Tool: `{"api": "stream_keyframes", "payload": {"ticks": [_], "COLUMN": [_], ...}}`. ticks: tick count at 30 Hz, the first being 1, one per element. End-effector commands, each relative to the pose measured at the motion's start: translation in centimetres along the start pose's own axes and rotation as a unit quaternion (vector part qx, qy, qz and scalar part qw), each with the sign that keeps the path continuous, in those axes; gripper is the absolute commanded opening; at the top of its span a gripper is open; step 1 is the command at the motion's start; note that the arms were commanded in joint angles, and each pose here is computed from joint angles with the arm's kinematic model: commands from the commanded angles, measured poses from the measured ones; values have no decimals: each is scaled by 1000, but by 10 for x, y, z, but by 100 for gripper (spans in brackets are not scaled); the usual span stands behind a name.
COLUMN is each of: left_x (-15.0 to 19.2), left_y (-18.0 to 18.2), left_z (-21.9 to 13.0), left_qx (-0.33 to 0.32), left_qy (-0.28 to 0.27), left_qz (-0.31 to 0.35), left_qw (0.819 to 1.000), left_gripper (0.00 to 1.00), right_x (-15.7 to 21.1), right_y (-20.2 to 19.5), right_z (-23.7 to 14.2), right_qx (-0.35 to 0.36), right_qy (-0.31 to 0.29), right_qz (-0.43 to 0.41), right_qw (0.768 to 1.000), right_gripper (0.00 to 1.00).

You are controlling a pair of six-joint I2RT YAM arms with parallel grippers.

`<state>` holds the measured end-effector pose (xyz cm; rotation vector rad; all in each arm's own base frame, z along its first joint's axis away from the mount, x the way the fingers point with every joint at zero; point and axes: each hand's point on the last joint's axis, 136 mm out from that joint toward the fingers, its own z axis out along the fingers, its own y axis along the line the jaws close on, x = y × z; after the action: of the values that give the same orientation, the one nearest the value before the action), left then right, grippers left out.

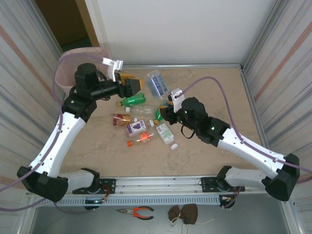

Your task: Put the plastic bottles in the bin

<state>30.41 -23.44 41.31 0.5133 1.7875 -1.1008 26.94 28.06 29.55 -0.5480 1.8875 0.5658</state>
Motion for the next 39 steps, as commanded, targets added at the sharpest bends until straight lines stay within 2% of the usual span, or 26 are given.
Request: {"api": "stream_keyframes", "payload": {"ticks": [1,10,15,29,39], "left_x": [-9,9,5,0,0], "left_y": [-6,13,2,-19,-21], "left_z": [1,14,31,60,65], "left_qx": [-14,-49,-20,14,11], "left_qy": [-35,-67,-68,-86,-89], "left_qz": [4,-67,-76,-90,-83], "left_qw": [999,994,995,992,992], "left_gripper": [84,87,87,80,66], "right_x": [-32,-47,-52,-54,-55], "right_y": [1,-4,-4,-6,-6], "right_z": [0,5,6,2,1], "right_qx": [1,0,-3,5,5], "right_qy": [-45,-67,-73,-74,-74], "right_qz": [-13,-8,-7,-13,-15], "right_qw": [999,998,997,997,997], "right_gripper": [17,18,18,18,18]}}
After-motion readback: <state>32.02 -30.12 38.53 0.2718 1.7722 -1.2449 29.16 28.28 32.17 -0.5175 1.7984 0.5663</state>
